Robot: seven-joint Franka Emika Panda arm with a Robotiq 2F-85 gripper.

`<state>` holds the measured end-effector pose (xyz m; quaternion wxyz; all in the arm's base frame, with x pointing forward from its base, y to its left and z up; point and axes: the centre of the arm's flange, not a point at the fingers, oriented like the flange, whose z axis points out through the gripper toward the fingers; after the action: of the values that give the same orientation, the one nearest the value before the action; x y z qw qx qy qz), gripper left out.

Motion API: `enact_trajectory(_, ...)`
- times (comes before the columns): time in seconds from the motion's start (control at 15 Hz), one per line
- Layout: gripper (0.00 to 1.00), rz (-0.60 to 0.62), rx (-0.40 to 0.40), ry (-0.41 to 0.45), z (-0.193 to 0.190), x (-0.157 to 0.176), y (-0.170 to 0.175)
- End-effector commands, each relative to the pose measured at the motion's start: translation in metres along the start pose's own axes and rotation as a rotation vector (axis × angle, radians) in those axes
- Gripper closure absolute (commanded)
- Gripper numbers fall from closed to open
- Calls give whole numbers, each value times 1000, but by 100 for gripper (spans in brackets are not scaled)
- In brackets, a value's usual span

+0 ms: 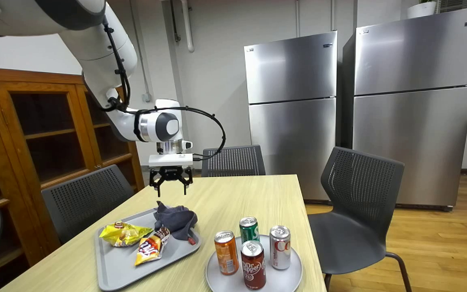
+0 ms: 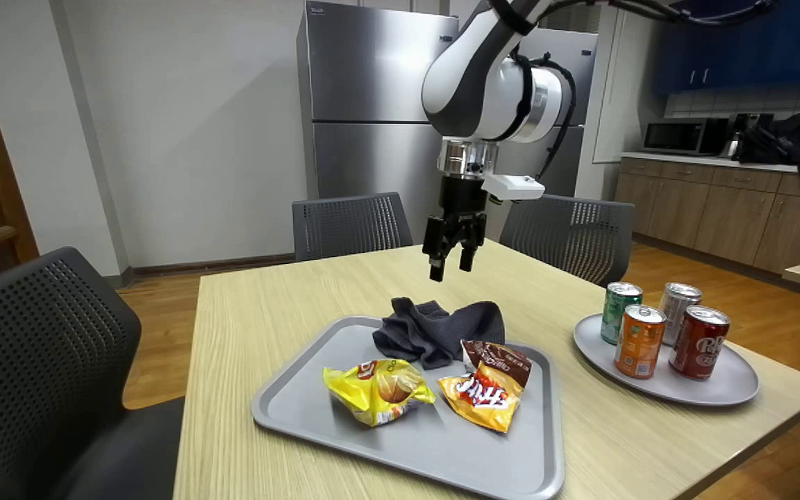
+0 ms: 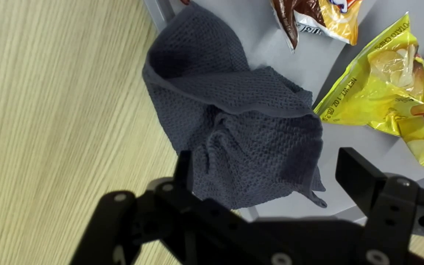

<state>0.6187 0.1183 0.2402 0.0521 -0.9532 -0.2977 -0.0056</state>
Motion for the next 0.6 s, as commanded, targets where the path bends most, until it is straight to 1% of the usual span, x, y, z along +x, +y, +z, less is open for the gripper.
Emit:
enact_trajectory(0.0, 0, -24, -20, -5, 4, 0, 2)
enact_trajectory(0.53, 0, -103, -41, -22, 43, 9, -3)
